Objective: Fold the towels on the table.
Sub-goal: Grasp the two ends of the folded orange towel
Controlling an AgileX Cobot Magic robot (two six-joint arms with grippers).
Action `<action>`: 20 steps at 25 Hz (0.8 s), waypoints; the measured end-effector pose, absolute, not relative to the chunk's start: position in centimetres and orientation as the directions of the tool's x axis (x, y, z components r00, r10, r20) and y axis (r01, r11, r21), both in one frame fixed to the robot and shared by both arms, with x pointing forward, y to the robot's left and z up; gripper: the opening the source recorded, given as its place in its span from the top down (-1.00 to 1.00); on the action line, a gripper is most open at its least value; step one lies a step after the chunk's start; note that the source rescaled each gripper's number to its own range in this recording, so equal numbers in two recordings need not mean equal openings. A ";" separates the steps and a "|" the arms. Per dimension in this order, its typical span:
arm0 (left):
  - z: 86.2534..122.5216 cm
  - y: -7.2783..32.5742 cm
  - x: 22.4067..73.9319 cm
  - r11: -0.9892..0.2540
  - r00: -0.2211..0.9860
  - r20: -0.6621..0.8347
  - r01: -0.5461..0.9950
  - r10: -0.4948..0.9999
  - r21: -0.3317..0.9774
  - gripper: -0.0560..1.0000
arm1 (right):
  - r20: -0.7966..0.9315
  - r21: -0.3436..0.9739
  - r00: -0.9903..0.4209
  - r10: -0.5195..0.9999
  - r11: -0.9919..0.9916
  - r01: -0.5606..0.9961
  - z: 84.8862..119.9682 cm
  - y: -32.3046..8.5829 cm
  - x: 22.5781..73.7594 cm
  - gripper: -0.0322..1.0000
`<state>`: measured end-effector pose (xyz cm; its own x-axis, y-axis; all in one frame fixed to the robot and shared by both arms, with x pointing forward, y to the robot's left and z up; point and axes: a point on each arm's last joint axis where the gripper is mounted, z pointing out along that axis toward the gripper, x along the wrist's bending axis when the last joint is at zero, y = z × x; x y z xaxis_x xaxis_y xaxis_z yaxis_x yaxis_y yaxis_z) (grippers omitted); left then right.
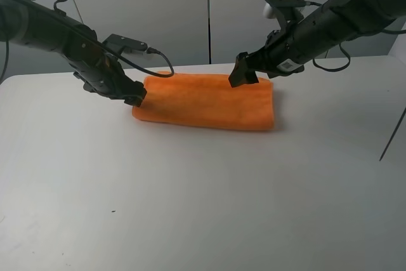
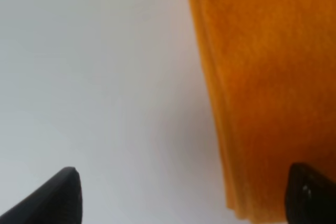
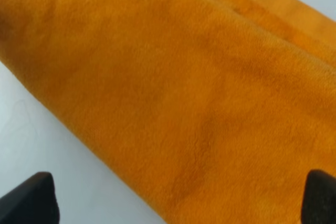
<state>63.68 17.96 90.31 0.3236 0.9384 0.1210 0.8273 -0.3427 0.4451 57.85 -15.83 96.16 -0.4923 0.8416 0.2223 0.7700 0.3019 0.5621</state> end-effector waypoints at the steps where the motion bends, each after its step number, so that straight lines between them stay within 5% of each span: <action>1: 90.3 17.8 63.7 -0.338 0.325 0.108 0.827 0.939 0.450 -0.97 | 0.221 0.556 -0.492 0.842 0.306 0.773 96.1 -15.9 57.8 -1.00; 20: 89.2 17.5 63.5 -0.298 0.306 0.052 0.852 0.951 0.430 -0.97 | 0.206 0.467 -0.426 0.881 0.294 0.834 94.9 -16.4 57.6 -1.00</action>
